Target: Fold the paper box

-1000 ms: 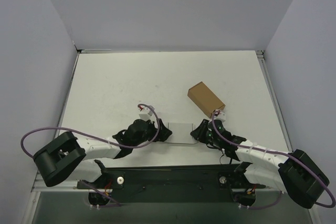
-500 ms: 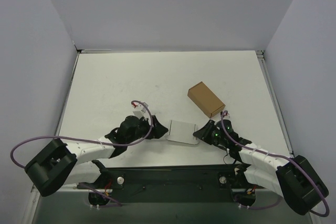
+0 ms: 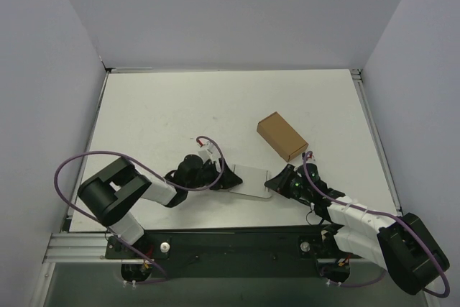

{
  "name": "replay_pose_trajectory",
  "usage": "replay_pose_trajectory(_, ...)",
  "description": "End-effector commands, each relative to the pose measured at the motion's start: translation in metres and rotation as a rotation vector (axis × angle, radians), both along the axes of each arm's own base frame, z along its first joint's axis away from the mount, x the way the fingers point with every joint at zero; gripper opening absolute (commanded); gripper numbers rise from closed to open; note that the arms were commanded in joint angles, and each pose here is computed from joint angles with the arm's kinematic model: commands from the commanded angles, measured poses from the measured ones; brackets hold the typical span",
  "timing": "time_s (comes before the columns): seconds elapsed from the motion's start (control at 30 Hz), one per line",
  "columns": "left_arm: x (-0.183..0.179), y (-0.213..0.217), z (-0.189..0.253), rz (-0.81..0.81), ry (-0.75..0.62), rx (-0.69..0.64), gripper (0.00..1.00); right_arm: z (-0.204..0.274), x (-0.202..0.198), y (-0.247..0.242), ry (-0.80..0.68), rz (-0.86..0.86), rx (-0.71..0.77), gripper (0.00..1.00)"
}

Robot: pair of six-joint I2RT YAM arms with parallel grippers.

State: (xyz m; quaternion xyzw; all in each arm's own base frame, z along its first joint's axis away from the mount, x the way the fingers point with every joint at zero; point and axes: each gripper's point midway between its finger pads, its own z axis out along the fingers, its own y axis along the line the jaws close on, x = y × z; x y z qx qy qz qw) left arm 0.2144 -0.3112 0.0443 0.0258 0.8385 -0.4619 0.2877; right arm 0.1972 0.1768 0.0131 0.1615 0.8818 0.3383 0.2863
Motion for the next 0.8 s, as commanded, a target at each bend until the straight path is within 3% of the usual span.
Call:
replay_pose_trajectory(0.0,-0.001,-0.022,0.020,-0.055,-0.012,-0.150,0.76,-0.060,-0.053,-0.039,0.233,0.012,-0.199,0.00)
replay_pose_trajectory(0.4,0.004,-0.031,0.032,-0.018,0.037,-0.220,0.37,-0.043,-0.040,-0.036,0.158,0.057,-0.239,0.00)
replay_pose_trajectory(0.5,0.005,-0.033,0.033,-0.008,0.089,-0.255,0.34,-0.019,-0.024,-0.034,0.050,0.086,-0.305,0.21)
replay_pose_trajectory(0.53,0.005,-0.032,0.034,-0.006,0.098,-0.262,0.33,-0.008,-0.027,-0.029,-0.001,0.124,-0.324,0.37)
replay_pose_trajectory(0.63,0.009,-0.028,0.038,0.003,0.118,-0.263,0.31,0.028,-0.014,-0.026,-0.194,0.150,-0.417,0.64)
replay_pose_trajectory(0.77,0.012,-0.014,0.041,0.027,0.143,-0.239,0.30,0.060,-0.012,-0.011,-0.384,0.279,-0.486,0.68)
